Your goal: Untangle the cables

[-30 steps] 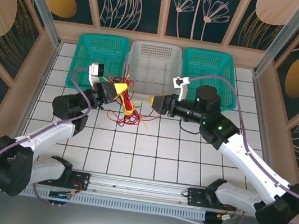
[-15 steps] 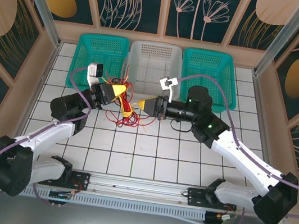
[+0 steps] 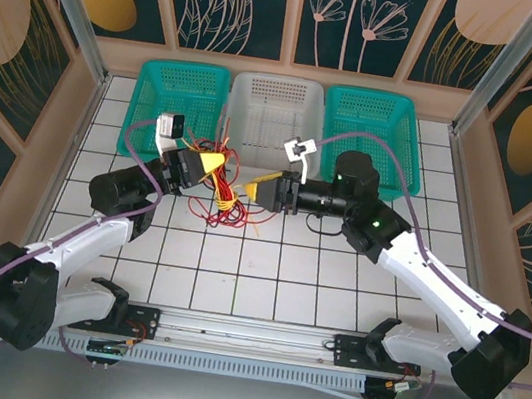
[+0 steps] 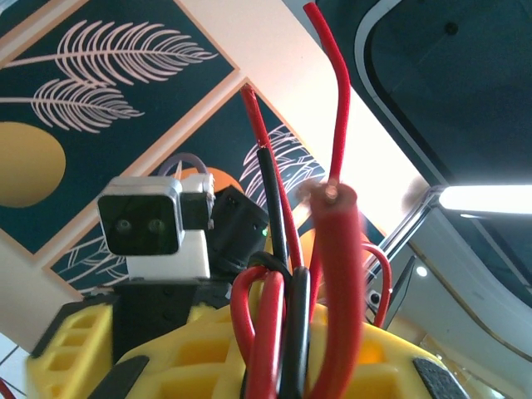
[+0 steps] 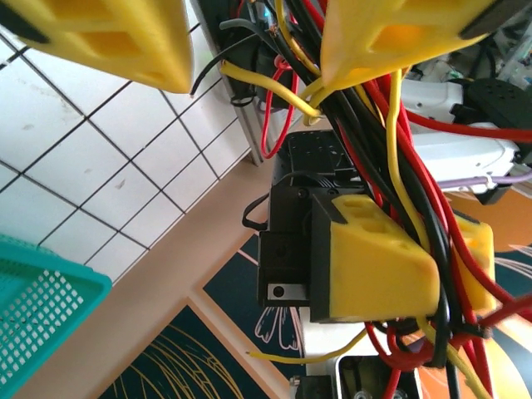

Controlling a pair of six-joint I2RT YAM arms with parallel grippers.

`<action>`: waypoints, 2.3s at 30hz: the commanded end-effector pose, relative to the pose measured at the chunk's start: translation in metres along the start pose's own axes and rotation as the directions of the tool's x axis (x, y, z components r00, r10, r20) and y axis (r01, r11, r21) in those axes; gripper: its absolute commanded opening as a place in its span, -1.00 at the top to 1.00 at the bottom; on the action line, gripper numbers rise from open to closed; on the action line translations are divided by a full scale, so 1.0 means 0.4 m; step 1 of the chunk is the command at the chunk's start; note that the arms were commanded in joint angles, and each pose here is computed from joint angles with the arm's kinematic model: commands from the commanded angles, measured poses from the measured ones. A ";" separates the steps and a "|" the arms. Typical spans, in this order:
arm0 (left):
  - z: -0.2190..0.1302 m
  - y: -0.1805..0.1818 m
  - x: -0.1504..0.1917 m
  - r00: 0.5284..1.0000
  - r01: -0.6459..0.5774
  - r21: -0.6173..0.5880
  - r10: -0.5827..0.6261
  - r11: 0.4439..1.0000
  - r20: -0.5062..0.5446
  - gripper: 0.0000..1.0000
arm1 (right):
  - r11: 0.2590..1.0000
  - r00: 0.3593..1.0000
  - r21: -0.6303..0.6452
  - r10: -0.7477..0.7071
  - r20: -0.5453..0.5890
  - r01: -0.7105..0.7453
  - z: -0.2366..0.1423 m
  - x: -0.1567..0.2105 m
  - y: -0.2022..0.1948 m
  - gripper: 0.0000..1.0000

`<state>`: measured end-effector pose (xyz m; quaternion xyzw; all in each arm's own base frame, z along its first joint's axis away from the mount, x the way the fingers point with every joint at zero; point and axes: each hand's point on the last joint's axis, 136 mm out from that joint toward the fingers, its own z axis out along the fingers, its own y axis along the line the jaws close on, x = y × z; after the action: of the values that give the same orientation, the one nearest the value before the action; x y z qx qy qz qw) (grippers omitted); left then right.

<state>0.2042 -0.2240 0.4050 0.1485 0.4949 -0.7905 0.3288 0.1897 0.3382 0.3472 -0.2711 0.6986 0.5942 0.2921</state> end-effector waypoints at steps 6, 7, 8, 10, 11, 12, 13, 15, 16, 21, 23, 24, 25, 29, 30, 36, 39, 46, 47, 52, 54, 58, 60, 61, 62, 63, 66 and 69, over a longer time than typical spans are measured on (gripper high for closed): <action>0.017 -0.073 0.016 0.994 -0.069 0.099 0.077 0.993 -0.075 1.00 | 0.990 0.989 0.059 -0.125 -0.077 0.130 -0.022 -0.033 0.012 -0.19; 0.019 -0.075 0.017 0.994 -0.065 0.101 0.074 0.993 -0.086 1.00 | 0.986 0.985 0.068 -0.146 -0.089 0.152 -0.022 -0.034 0.010 -0.25; 0.021 -0.074 0.019 0.993 -0.063 0.101 0.072 0.993 -0.098 1.00 | 0.983 0.982 0.068 -0.164 -0.097 0.171 -0.022 -0.036 0.012 -0.27; 0.026 -0.072 0.021 0.991 -0.054 0.102 0.065 0.993 -0.117 1.00 | 0.978 0.974 0.058 -0.195 -0.119 0.203 -0.019 -0.036 0.017 -0.22; 0.027 -0.073 0.019 0.991 -0.051 0.106 0.063 0.993 -0.118 1.00 | 0.975 0.971 0.060 -0.204 -0.124 0.212 -0.018 -0.037 0.015 -0.17; 0.027 -0.074 0.018 0.991 -0.047 0.115 0.061 0.992 -0.120 1.00 | 0.973 0.968 0.066 -0.212 -0.131 0.222 -0.015 -0.036 0.008 -0.11; 0.029 -0.076 0.016 0.991 -0.043 0.125 0.058 0.991 -0.122 1.00 | 0.971 0.967 0.072 -0.215 -0.136 0.227 -0.012 -0.036 0.001 -0.05; 0.031 -0.077 0.012 0.991 -0.031 0.143 0.049 0.989 -0.122 1.00 | 0.969 0.964 0.078 -0.221 -0.149 0.234 -0.006 -0.030 -0.009 0.08; 0.032 -0.077 0.009 0.992 -0.023 0.152 0.042 0.988 -0.119 1.00 | 0.968 0.962 0.078 -0.224 -0.154 0.238 -0.005 -0.027 -0.012 0.11; 0.043 -0.076 0.001 0.991 -0.010 0.159 0.030 0.987 -0.127 1.00 | 0.967 0.959 0.066 -0.233 -0.159 0.245 -0.008 -0.012 -0.014 0.03; 0.047 -0.083 0.002 0.990 -0.008 0.165 0.031 0.986 -0.135 1.00 | 0.964 0.959 0.087 -0.234 -0.161 0.250 -0.011 -0.012 -0.023 -0.13; 0.047 -0.085 0.002 0.990 -0.007 0.167 0.030 0.986 -0.136 1.00 | 0.963 0.958 0.094 -0.237 -0.159 0.254 -0.012 -0.013 -0.027 -0.18; 0.048 -0.086 0.003 0.990 -0.006 0.168 0.029 0.986 -0.138 1.00 | 0.962 0.957 0.092 -0.240 -0.160 0.257 -0.012 -0.013 -0.026 -0.19; 0.048 -0.085 0.001 0.991 0.003 0.169 0.019 0.986 -0.130 1.00 | 0.967 0.954 0.070 -0.230 -0.191 0.247 -0.003 -0.001 -0.029 -0.06; 0.049 -0.087 0.000 0.992 0.004 0.171 0.019 0.985 -0.128 1.00 | 0.968 0.954 0.063 -0.228 -0.195 0.244 -0.001 0.001 -0.028 0.02; 0.053 -0.085 -0.004 0.992 0.012 0.172 0.010 0.985 -0.127 1.00 | 0.967 0.958 0.061 -0.234 -0.167 0.247 -0.008 -0.010 -0.021 0.51; 0.052 -0.077 -0.008 0.993 0.025 0.168 -0.006 0.986 -0.118 1.00 | 0.966 0.958 0.059 -0.240 -0.159 0.252 -0.011 -0.016 -0.015 0.75; 0.056 -0.086 -0.018 0.994 0.036 0.178 -0.017 0.983 -0.105 1.00 | 0.951 0.954 0.103 -0.280 -0.106 0.291 -0.025 -0.058 -0.017 1.00; 0.057 -0.091 -0.020 0.995 0.038 0.183 -0.020 0.982 -0.099 1.00 | 0.950 0.955 0.118 -0.279 -0.097 0.289 -0.027 -0.066 -0.026 1.00; 0.061 -0.100 -0.038 0.997 0.083 0.226 -0.082 0.971 -0.012 1.00 | 0.965 0.971 0.106 -0.239 -0.020 0.240 -0.024 -0.086 -0.063 1.00; 0.081 -0.118 -0.033 0.994 0.102 0.269 -0.106 0.958 0.002 1.00 | 0.975 0.975 0.053 -0.218 0.033 0.216 -0.018 -0.095 -0.068 1.00; 0.113 -0.163 -0.065 0.986 0.121 0.359 -0.154 0.925 0.064 1.00 | 0.983 0.982 -0.059 -0.169 0.085 0.175 0.011 -0.090 -0.069 1.00; 0.112 -0.195 -0.115 0.976 0.092 0.408 -0.164 0.908 0.144 1.00 | 0.982 0.984 -0.123 -0.131 0.122 0.146 0.015 -0.081 -0.068 1.00; 0.112 -0.211 -0.139 0.970 0.075 0.431 -0.166 0.899 0.178 1.00 | 0.981 0.985 -0.149 -0.107 0.138 0.127 0.015 -0.071 -0.070 1.00; 0.115 -0.222 -0.166 0.961 0.065 0.455 -0.179 0.888 0.211 1.00 | 0.977 0.983 -0.180 -0.083 0.161 0.112 0.012 -0.064 -0.065 1.00; 0.114 -0.225 -0.195 0.947 0.054 0.475 -0.195 0.879 0.254 1.00 | 0.973 0.979 -0.205 -0.067 0.190 0.106 0.009 -0.059 -0.059 1.00; 0.087 -0.189 -0.274 0.870 0.035 0.497 -0.271 0.867 0.413 1.00 | 0.961 0.971 -0.266 -0.016 0.237 0.081 0.019 -0.030 -0.037 1.00; 0.075 -0.098 -0.318 0.792 0.048 0.415 -0.288 0.909 0.539 1.00 | 0.946 0.961 -0.321 0.041 0.273 0.050 0.030 -0.004 -0.013 1.00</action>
<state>0.2752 -0.2342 0.4968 -0.0563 0.3302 -0.8970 0.2885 0.2145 0.3533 0.2923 -0.2416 0.6359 0.6693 0.2989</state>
